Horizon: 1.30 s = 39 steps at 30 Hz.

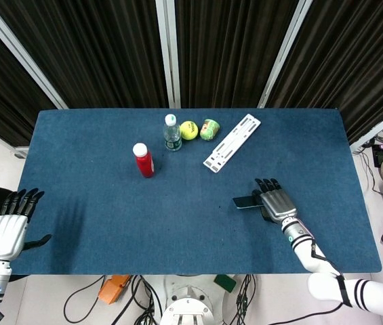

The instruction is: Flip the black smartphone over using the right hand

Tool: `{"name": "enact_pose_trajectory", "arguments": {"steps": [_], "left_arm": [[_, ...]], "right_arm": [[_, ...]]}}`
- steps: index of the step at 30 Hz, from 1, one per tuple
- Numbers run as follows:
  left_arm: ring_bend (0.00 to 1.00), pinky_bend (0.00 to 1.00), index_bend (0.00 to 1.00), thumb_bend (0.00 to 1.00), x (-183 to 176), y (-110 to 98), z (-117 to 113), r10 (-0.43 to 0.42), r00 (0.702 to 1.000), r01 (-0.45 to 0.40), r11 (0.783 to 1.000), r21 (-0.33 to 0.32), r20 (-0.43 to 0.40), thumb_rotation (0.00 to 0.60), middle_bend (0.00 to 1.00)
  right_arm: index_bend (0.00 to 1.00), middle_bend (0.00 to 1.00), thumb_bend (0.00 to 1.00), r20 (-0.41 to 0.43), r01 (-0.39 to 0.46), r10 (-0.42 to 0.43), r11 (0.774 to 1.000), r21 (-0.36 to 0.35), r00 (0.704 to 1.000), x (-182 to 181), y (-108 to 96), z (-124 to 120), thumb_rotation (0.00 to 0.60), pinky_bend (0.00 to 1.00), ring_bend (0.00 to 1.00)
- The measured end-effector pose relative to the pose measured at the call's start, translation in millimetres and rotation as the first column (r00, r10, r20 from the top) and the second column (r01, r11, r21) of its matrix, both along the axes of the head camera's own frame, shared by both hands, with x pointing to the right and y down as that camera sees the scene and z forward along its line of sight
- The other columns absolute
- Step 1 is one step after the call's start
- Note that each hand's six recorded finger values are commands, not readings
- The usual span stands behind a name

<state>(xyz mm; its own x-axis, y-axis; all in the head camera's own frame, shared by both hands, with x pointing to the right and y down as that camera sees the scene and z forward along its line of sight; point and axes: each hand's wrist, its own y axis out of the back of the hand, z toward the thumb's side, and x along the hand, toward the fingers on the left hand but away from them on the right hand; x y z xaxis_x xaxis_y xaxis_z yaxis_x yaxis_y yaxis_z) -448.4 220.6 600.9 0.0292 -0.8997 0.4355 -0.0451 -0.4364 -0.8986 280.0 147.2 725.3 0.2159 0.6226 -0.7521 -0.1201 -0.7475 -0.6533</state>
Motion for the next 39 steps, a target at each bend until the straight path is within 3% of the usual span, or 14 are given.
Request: {"name": "enact_pose_trajectory", "arguments": {"steps": [8,16,22,30,36,39], "left_arm": [[0.02,0.01,0.09,0.13,-1.2,0.9,0.6,-0.002,1.0,0.002,1.0,-0.004,0.0,0.6,0.06],[0.02,0.01,0.09,0.13,-2.8,1.2,-2.9,-0.005,1.0,0.005,1.0,0.001,0.009,0.6,0.06],[0.02,0.02,0.09,0.13,-3.0,1.4,-4.2,-0.006,1.0,0.006,1.0,0.0,0.011,0.6,0.06],[0.02,0.01,0.09,0.13,-2.2,-0.2,-4.6,-0.004,1.0,0.004,1.0,0.004,0.01,0.6,0.06],[0.02,0.01,0.09,0.13,-1.6,-1.6,-4.1,-0.002,1.0,0.002,1.0,0.005,0.006,0.6,0.06],[0.02,0.01,0.09,0.13,-1.7,-2.2,-4.1,-0.003,1.0,0.003,1.0,0.008,0.005,0.6,0.06]], "right_arm": [[0.38,0.06,0.84,-0.016,-0.003,0.002,0.998,-0.065,1.0,15.2,-1.5,-19.3,0.6,0.0,0.0],[0.19,0.06,0.84,-0.027,0.052,-0.053,0.998,-0.043,0.998,-2.7,-12.3,-11.5,0.6,0.0,0.0],[0.11,0.06,0.84,-0.033,0.07,-0.07,0.998,0.0,0.997,-10.6,-21.2,-7.0,0.6,0.0,0.0],[0.1,0.06,0.84,-0.041,0.087,-0.085,0.995,0.053,0.996,-12.2,-25.4,-7.3,0.6,0.0,0.0],[0.1,0.06,0.83,-0.032,0.041,-0.036,0.986,0.162,0.999,7.2,-25.5,-33.0,0.6,0.0,0.0],[0.1,0.06,0.73,-0.012,-0.005,0.009,0.971,0.241,1.0,26.6,-20.6,-56.0,0.6,0.0,0.0]]}}
